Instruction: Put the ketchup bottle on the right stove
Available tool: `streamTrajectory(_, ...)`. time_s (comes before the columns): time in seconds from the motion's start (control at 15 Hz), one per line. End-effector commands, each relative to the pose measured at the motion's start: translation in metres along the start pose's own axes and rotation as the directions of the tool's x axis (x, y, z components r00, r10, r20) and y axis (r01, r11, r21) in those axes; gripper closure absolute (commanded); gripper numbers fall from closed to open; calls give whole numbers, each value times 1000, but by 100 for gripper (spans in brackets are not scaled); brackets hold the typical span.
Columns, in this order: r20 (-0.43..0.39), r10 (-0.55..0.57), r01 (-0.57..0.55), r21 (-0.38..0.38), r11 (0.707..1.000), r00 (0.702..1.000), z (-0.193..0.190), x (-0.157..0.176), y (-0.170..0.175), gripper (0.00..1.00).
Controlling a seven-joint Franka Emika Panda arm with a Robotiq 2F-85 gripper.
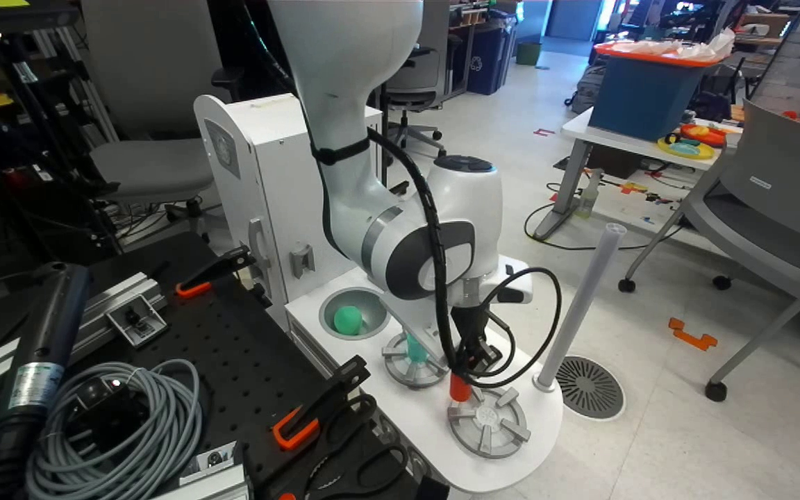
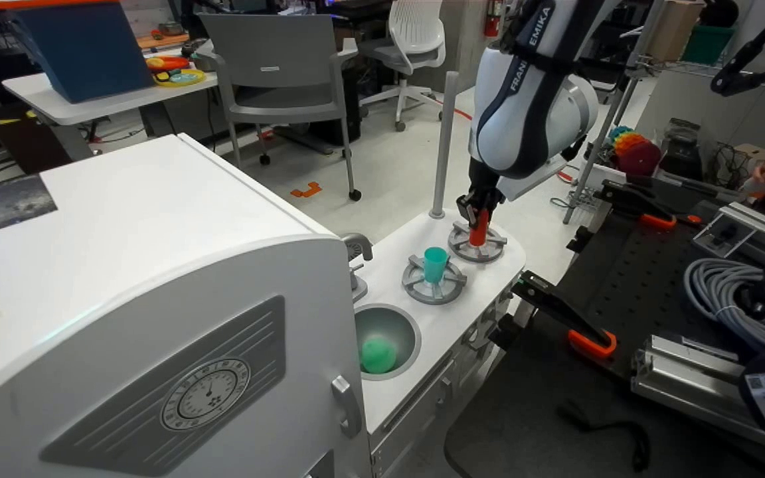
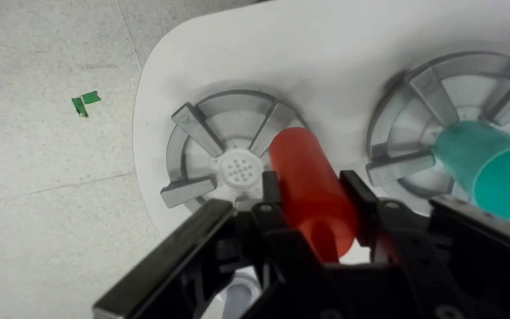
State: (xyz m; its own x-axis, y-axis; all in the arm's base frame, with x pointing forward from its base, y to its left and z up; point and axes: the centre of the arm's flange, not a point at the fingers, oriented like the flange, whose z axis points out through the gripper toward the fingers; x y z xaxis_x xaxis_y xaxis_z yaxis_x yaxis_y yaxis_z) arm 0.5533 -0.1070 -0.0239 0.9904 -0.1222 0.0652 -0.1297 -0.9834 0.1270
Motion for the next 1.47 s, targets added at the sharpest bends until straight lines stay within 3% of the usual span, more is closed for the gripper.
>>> streamTrajectory(0.0, -54, 29, -26, 53, 998, 998, -2, 17, 20, 87)
streamTrajectory(0.33, -70, 75, -69, 76, 995, 995, 2, 31, 36, 87)
streamTrajectory(0.93, -35, 110, -109, 38, 993, 993, 47, 35, 44, 87)
streamTrajectory(1.4, -4, 122, -122, 29, 992, 993, 59, 33, 49, 87)
